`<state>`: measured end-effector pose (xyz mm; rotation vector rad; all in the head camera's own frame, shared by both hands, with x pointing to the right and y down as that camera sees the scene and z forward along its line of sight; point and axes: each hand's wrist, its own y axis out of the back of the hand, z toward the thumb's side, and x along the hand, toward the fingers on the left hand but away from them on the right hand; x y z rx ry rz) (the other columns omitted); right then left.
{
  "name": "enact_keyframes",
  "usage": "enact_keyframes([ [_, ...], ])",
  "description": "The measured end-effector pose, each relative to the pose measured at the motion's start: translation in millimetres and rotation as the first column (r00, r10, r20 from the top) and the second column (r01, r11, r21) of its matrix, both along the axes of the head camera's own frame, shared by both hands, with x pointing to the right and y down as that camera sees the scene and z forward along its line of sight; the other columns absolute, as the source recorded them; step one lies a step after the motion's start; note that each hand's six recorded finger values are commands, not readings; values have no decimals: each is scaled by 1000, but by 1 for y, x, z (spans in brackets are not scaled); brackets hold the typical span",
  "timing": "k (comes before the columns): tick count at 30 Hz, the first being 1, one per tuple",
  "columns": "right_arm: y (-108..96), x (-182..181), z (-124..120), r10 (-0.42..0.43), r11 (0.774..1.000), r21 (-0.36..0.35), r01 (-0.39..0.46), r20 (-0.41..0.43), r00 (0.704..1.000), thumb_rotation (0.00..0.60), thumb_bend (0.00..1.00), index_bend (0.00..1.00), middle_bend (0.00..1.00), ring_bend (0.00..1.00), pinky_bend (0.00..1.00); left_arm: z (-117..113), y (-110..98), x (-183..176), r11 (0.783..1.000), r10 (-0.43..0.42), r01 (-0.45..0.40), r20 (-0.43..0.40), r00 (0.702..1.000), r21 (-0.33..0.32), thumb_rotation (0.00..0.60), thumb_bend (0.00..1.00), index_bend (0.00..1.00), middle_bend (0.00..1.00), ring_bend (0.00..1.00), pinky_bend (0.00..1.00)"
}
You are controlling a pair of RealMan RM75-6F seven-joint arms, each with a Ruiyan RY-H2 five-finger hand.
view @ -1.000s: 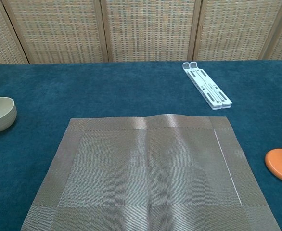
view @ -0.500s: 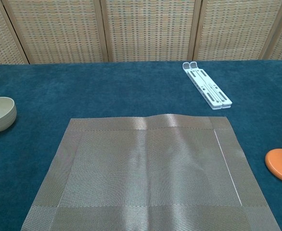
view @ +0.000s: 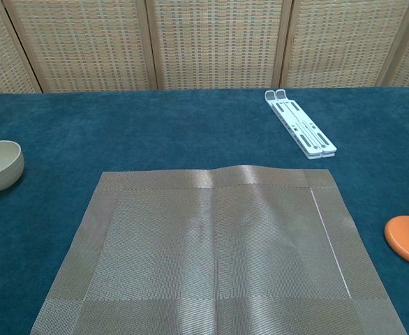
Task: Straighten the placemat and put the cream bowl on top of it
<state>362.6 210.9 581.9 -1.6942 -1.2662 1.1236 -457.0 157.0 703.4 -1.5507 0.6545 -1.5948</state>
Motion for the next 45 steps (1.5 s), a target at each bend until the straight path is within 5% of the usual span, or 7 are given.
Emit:
enact_keyframes([
  [15,0,-1,-1,-2,1000,2,2,2,1000,600,262,110,0,0,0,13,-2,4,1000,-10,10,0,1000,-12,600,478,607,0,0,0],
  [25,1,-2,-1,-4,1000,4,4,6,1000,600,261,110,0,0,0,1,-6,18,999,31,-29,-39,999,37,600,530,641,0,0,0],
  [45,-4,5,-6,15,1000,19,-15,14,1000,600,262,110,0,0,0,-29,-11,116,974,208,-184,-205,956,128,600,530,657,0,0,0],
])
